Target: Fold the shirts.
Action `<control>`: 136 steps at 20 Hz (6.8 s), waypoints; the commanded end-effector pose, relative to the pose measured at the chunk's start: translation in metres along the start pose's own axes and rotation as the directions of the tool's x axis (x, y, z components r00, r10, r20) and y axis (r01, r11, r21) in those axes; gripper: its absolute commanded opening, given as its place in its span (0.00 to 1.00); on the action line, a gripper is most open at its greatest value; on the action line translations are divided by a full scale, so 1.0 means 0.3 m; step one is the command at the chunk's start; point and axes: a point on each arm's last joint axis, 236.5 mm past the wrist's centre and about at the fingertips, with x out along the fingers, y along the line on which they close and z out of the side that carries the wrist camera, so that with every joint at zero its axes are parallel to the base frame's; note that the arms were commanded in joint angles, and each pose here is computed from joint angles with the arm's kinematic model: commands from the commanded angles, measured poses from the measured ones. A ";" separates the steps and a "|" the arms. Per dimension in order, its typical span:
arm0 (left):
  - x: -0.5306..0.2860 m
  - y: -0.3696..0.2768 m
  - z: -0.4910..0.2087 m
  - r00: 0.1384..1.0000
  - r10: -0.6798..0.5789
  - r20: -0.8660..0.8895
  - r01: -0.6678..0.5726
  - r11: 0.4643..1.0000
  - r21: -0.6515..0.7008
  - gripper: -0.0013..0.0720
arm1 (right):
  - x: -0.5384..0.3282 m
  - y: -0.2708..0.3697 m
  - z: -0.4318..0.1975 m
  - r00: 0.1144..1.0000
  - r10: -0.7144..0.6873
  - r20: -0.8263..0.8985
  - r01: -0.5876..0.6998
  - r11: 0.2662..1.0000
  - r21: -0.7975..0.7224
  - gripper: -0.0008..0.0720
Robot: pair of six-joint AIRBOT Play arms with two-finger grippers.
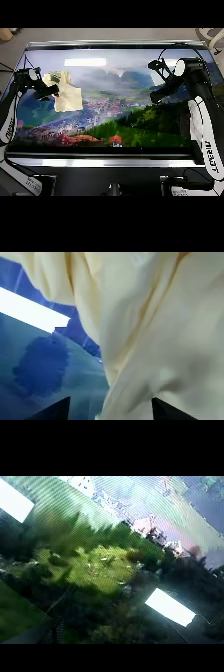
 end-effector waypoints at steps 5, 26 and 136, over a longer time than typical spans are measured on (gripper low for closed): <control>-0.038 -0.140 -0.049 0.999 -0.035 -0.015 0.037 0.989 0.146 0.05 | -0.180 -0.058 0.034 0.987 -0.121 0.110 0.127 0.991 -0.052 0.92; -0.512 -1.065 -1.068 0.936 -0.352 -0.009 0.162 0.407 0.899 0.99 | -1.228 -0.029 -0.257 0.547 -0.588 0.596 0.548 0.790 0.275 0.92; -0.173 -0.268 -1.105 0.871 -0.401 -0.283 0.472 0.841 0.263 0.05 | -0.015 0.483 -0.292 0.923 0.264 0.281 -0.302 0.948 0.099 0.04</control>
